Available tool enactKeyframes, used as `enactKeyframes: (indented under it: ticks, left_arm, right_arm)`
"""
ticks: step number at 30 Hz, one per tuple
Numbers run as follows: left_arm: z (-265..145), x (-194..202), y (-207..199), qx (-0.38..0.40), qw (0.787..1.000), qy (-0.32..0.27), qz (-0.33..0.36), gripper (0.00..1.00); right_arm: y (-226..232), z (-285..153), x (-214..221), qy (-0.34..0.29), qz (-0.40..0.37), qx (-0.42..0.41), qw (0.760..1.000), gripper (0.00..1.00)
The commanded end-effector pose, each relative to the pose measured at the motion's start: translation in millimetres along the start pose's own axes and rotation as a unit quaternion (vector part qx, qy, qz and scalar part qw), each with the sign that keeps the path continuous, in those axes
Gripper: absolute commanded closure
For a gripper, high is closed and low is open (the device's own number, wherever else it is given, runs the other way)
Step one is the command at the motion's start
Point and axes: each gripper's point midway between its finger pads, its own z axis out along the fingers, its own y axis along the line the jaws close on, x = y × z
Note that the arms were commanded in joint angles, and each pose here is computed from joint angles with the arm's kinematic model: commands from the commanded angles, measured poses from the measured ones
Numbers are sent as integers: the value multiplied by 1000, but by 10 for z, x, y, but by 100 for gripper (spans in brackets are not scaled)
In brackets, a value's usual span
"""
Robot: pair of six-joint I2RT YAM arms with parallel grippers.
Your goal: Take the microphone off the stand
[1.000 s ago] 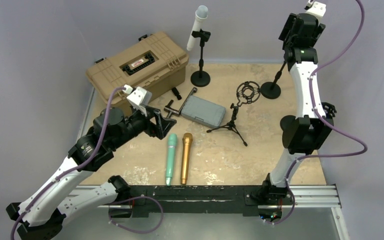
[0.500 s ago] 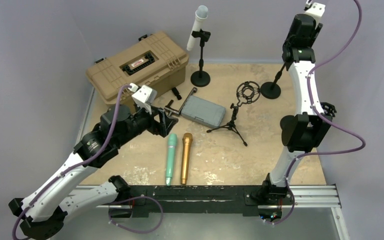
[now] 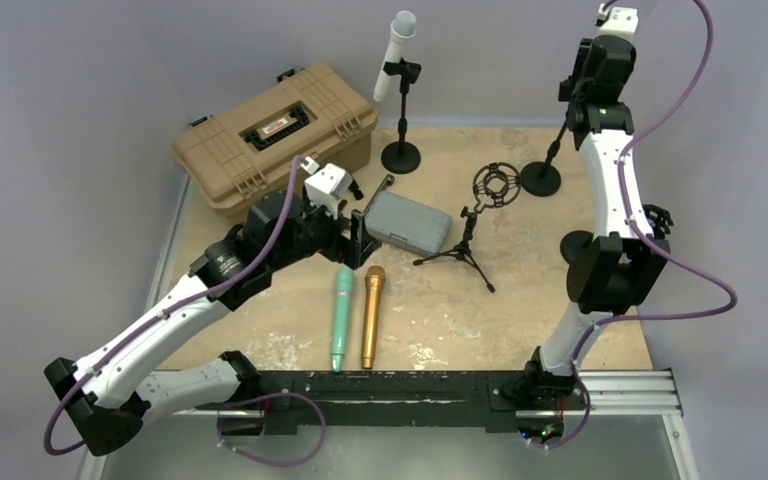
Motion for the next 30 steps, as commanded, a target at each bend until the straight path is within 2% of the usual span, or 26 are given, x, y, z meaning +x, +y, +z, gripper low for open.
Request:
enactKeyframes:
  ticks: [1, 5, 8, 11, 15, 22, 27, 30]
  left_arm:
    - [42, -522, -310, 63, 996, -64, -20, 18]
    - [185, -768, -415, 87, 991, -91, -37, 18]
    - [300, -924, -449, 96, 988, -106, -49, 18]
    - [373, -1062, -429, 91, 985, -134, -51, 18]
    - [527, -1199, -360, 90, 982, -158, -48, 19]
    - [881, -1333, -207, 109, 977, -181, -41, 20]
    - [1464, -1315, 63, 79, 983, -157, -47, 20]
    - [1809, -1333, 141, 82, 984, -158, -19, 19]
  right_arm:
    - [496, -319, -321, -45, 23, -147, 988, 100]
    - [846, -424, -416, -49, 11, -249, 967, 100]
    - [973, -516, -473, -54, 11, -292, 955, 100]
    - [1199, -684, -532, -73, -1, -367, 927, 100]
    - [1480, -845, -422, -69, -27, -442, 894, 100]
    - [1789, -1273, -342, -83, -51, -521, 848, 100]
    - [2013, -1475, -189, -70, -69, -544, 833, 100]
    - [2116, -1549, -150, -67, -77, -546, 832, 100]
